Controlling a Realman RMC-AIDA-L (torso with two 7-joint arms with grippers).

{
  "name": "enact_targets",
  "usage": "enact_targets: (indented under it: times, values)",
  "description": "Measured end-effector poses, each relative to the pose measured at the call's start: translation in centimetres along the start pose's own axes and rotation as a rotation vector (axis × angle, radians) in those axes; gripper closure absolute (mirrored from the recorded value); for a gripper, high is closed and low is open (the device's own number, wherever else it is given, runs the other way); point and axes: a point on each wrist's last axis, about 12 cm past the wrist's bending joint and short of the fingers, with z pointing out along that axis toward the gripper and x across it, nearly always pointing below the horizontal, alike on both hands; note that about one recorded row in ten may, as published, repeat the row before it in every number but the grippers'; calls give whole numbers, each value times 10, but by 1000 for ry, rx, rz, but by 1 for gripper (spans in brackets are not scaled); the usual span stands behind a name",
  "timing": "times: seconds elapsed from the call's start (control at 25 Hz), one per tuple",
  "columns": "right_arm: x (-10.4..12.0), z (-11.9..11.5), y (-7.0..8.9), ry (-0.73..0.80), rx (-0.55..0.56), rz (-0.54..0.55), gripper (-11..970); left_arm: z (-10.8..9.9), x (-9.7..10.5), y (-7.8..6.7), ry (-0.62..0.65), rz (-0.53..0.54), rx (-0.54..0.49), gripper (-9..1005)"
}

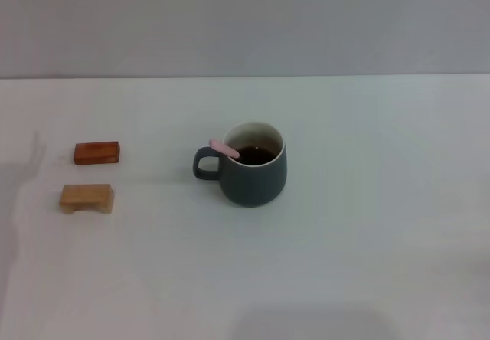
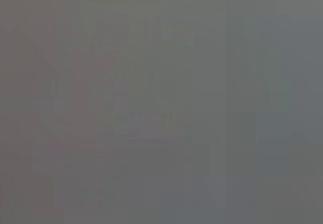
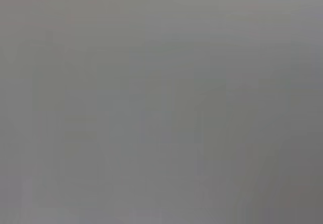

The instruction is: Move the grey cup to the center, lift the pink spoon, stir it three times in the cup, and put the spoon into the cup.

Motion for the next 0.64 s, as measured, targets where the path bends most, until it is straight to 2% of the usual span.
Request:
enact_targets:
  times: [0.16,0.64]
  values:
    - [-1,2,0,-5,6,1,960,-2,9,7,40,26,-24,169]
    - [-1,2,-1,-5,5,-1,960,-8,13,12,54,30,-40,169]
